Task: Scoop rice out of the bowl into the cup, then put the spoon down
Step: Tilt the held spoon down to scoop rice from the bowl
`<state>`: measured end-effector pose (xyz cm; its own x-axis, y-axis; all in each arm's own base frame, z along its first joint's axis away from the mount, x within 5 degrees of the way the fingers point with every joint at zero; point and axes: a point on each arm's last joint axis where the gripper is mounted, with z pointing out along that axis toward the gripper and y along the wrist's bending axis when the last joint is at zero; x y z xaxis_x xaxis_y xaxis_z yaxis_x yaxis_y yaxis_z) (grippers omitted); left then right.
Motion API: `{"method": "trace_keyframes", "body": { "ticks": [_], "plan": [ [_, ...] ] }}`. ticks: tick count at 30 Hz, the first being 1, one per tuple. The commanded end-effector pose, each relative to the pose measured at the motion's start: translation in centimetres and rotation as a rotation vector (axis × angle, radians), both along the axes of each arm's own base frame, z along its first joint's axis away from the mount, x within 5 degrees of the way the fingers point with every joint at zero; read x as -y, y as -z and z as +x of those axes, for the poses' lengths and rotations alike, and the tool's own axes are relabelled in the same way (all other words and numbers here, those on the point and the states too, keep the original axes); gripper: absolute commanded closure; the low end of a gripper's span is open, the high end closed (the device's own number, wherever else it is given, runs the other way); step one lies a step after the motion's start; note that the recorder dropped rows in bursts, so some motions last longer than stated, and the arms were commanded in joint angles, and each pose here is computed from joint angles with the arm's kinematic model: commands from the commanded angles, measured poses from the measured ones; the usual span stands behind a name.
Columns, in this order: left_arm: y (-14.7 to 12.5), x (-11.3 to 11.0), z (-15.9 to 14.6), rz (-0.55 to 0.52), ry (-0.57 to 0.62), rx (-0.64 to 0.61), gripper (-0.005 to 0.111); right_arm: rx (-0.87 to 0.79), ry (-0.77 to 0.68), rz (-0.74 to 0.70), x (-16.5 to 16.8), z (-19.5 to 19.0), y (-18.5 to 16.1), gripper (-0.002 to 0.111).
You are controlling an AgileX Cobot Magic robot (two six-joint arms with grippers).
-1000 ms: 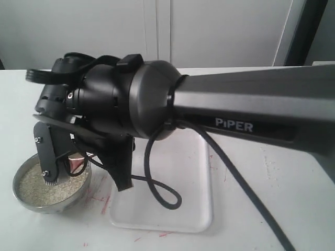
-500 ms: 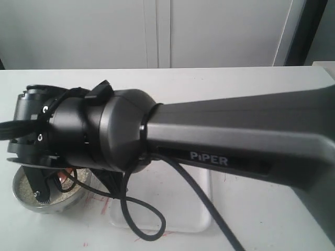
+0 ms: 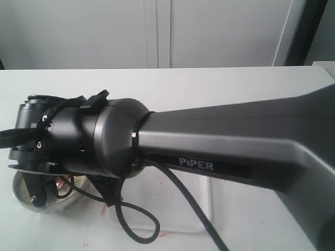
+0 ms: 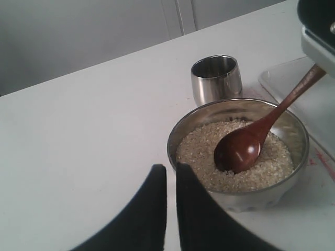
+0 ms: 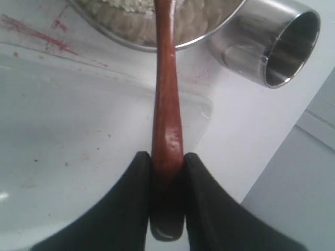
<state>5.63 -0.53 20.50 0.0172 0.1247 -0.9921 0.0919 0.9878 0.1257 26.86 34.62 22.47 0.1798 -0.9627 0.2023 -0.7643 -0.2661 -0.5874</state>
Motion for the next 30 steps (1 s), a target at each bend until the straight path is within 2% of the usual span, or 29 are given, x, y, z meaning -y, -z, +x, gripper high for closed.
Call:
{"method": "trace_keyframes", "body": {
  "ticks": [1, 11, 16, 19, 30],
  "plan": [
    [-0.1, 0.0, 0.0, -0.014, -0.001, 0.006, 0.092, -0.023, 0.018, 0.024, -0.2, -0.1, 0.5, 0.105],
    [-0.1, 0.0, 0.0, -0.014, -0.001, 0.006, 0.092, -0.049, 0.148, 0.133, -0.5, -0.2, 1.1, 0.105],
    [-0.1, 0.0, 0.0, -0.014, -0.001, 0.006, 0.092, -0.165, 0.265, 0.219, -0.1, -0.3, 1.7, 0.105],
    [-0.1, 0.0, 0.0, -0.014, -0.001, 0.006, 0.092, -0.175, 0.366, 0.272, 0.6, 0.6, 1.8, 0.105],
    [-0.1, 0.0, 0.0, -0.014, -0.001, 0.006, 0.092, -0.232, 0.427, 0.295, 0.8, 0.3, 1.9, 0.105]
  ]
}}
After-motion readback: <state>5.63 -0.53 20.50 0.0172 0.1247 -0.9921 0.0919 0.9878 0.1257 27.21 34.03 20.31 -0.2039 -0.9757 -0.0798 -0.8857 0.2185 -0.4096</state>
